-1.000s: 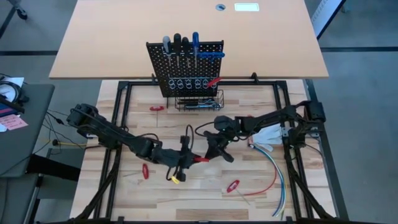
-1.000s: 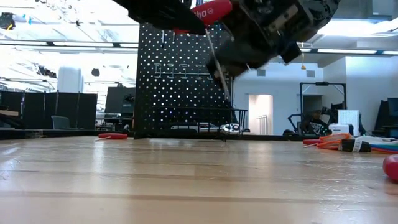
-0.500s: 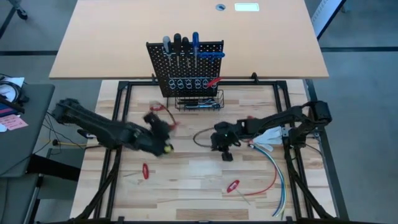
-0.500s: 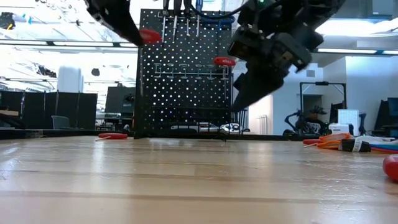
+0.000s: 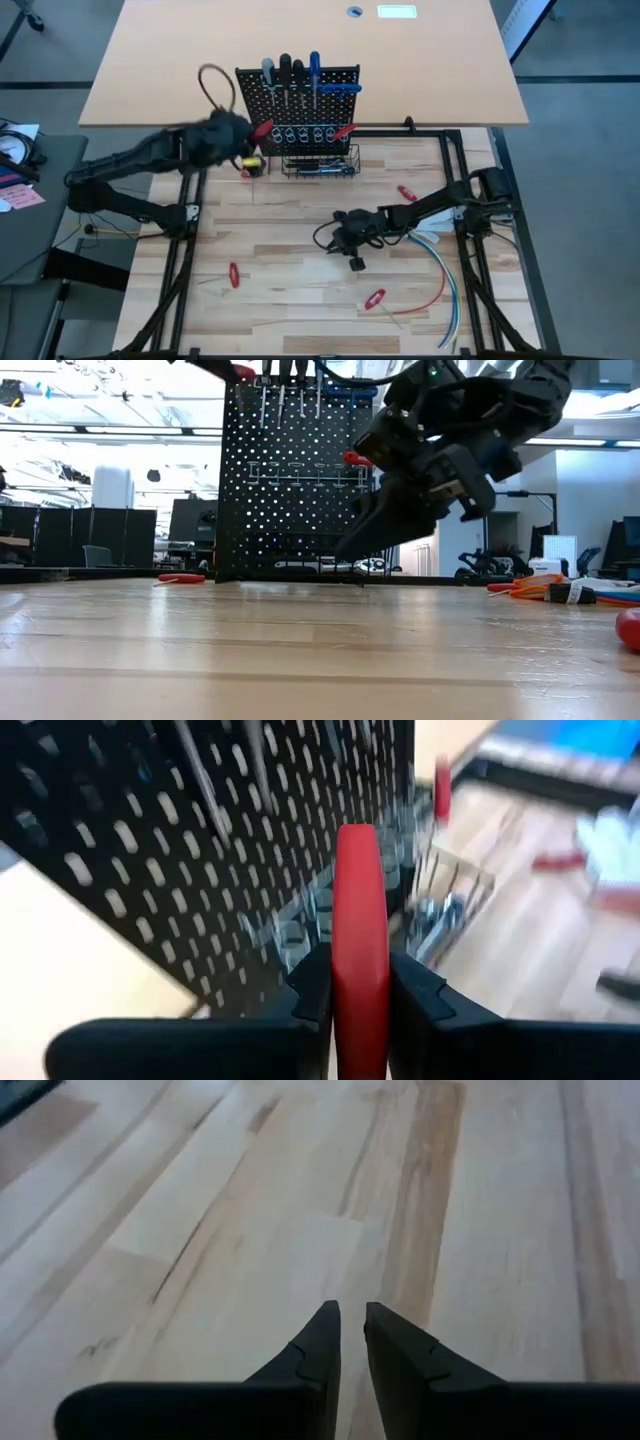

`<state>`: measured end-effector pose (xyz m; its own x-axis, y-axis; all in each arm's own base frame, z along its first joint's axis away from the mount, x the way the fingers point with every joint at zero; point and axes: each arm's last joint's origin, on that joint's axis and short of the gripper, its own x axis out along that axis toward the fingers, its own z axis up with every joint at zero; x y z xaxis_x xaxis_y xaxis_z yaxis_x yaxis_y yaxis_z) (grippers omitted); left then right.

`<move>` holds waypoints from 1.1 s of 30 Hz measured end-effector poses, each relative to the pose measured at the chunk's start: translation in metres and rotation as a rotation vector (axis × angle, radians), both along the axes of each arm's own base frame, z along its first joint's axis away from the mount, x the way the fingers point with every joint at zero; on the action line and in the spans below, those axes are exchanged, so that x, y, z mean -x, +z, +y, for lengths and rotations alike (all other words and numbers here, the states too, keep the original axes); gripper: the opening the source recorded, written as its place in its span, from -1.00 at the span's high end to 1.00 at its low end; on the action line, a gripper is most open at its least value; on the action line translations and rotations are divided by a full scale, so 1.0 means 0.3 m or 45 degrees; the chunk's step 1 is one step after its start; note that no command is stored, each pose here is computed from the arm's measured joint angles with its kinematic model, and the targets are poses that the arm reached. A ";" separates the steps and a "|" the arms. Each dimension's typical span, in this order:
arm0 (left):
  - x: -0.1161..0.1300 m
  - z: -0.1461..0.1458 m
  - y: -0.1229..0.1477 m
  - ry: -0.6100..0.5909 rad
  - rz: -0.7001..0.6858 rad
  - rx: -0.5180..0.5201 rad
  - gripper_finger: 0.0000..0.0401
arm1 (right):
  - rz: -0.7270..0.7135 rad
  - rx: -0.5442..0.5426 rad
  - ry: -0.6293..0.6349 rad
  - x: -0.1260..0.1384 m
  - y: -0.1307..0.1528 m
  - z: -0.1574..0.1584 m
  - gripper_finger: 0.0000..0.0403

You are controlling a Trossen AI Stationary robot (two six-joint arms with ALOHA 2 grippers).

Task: Hang tools onto peg board
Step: Hang the red allen wrench on the pegboard

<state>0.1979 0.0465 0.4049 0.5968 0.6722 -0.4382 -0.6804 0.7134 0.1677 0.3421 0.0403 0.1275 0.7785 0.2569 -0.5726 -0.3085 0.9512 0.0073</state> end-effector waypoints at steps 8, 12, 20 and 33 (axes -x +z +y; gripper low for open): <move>-0.048 0.132 0.124 -0.041 -0.001 0.028 0.78 | 0.007 -0.011 -0.024 -0.002 0.001 -0.015 0.71; -0.089 0.197 0.101 -0.002 0.106 0.095 0.78 | 0.022 -0.010 -0.022 0.001 -0.002 -0.013 0.71; -0.093 0.265 0.079 0.100 0.147 0.142 0.78 | 0.049 -0.012 -0.021 0.005 -0.008 -0.012 0.71; -0.122 0.295 0.040 0.125 0.183 0.199 0.74 | 0.055 -0.011 -0.008 0.007 -0.009 -0.003 0.71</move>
<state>0.2345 0.1350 0.4170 0.4562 0.6412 -0.6171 -0.7248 0.6701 0.1604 0.3400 0.0395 0.1249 0.7546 0.2570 -0.6037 -0.3015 0.9530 0.0290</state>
